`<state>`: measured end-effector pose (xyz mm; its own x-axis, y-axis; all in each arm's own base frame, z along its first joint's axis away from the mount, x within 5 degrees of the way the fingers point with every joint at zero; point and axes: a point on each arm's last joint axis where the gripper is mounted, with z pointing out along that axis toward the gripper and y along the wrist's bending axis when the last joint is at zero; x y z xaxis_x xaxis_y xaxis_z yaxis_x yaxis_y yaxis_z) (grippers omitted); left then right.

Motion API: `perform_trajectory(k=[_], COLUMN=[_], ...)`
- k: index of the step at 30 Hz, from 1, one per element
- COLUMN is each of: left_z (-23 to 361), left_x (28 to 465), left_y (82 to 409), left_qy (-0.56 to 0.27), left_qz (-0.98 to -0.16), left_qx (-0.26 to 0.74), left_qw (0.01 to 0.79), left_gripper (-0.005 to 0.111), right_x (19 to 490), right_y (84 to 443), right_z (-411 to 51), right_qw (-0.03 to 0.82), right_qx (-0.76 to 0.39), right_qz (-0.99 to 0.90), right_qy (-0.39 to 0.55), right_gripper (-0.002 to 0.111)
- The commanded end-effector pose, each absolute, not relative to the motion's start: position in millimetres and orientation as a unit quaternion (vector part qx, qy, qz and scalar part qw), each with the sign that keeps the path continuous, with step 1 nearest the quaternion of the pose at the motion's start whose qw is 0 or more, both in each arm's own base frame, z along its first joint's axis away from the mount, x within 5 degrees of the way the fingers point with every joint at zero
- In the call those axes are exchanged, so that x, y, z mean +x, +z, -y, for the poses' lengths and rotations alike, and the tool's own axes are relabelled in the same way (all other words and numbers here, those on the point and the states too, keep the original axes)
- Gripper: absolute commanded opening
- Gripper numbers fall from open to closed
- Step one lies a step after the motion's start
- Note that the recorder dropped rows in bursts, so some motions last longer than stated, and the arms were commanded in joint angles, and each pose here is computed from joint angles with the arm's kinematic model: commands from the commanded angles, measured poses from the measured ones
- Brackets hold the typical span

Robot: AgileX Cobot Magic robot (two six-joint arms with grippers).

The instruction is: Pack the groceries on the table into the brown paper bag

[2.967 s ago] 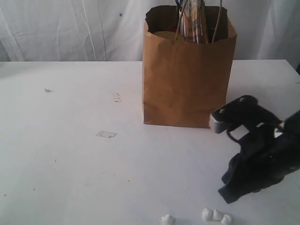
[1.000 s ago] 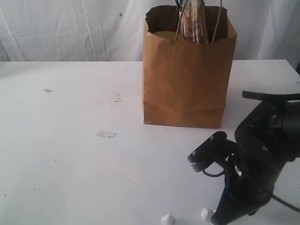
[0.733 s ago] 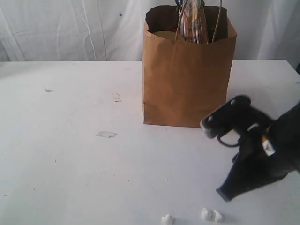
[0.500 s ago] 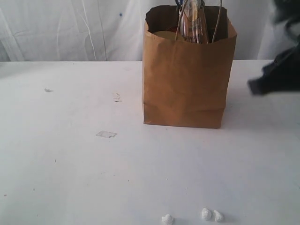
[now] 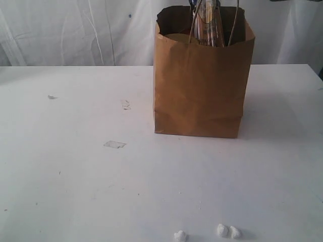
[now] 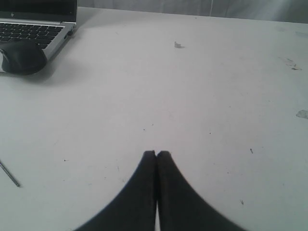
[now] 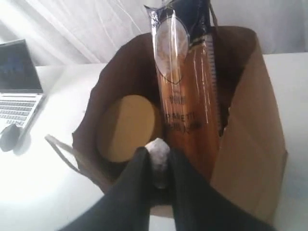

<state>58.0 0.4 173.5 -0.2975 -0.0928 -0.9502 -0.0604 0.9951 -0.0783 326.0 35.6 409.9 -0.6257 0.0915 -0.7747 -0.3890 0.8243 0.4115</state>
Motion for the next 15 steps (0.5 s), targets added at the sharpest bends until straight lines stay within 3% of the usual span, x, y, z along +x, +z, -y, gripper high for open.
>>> perform_trajectory(k=[1, 8, 15], left_z=[0.1, 0.1, 0.1], left_x=[57.8, 57.8, 57.8], left_y=[172.8, 172.8, 172.8], left_qy=[-0.018, -0.018, -0.018], left_qz=[-0.806, -0.806, -0.806], left_qx=[-0.047, -0.047, -0.047], left_qw=[0.590, 0.590, 0.590], left_gripper=[0.000, 0.000, 0.000], right_x=[342.4, 374.6, 393.4], right_y=[396.4, 372.3, 349.7], right_z=[-38.1, -41.5, -42.2], right_qw=[0.427, 0.439, 0.428], right_qx=[-0.152, -0.127, -0.109], right_qz=[-0.838, -0.812, -0.808], right_qy=[0.304, 0.364, 0.391], right_gripper=[0.000, 0.004, 0.040])
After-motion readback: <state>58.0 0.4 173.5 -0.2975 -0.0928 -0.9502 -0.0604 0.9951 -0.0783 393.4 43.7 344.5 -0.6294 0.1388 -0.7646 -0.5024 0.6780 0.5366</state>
